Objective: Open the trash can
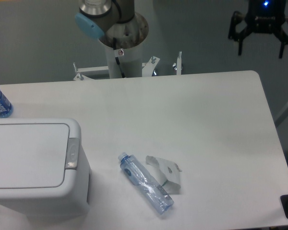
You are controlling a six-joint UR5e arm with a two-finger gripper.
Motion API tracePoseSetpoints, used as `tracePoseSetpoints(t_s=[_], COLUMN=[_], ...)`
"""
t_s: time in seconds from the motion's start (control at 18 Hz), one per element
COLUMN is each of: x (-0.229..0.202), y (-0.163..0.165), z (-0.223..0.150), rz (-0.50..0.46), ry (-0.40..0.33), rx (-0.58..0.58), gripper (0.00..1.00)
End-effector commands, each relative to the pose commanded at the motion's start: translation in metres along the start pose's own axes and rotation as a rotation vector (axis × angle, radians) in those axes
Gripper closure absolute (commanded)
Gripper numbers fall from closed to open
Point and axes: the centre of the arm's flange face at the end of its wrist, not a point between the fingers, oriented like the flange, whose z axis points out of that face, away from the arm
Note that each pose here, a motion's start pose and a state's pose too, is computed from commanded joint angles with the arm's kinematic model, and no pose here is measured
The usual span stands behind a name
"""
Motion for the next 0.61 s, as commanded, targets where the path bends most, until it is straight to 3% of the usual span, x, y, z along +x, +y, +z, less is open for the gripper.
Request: tracePoseSetpoints(t_s=[0.39,0.61], x=[0.113,0.153], y=[-0.074,-0.106], z=[0.052,0.074], rz=[-0.051,-0.172], ry=[0.130,0.234], rx=[0.004,0.095], gripper=[0.00,0.00])
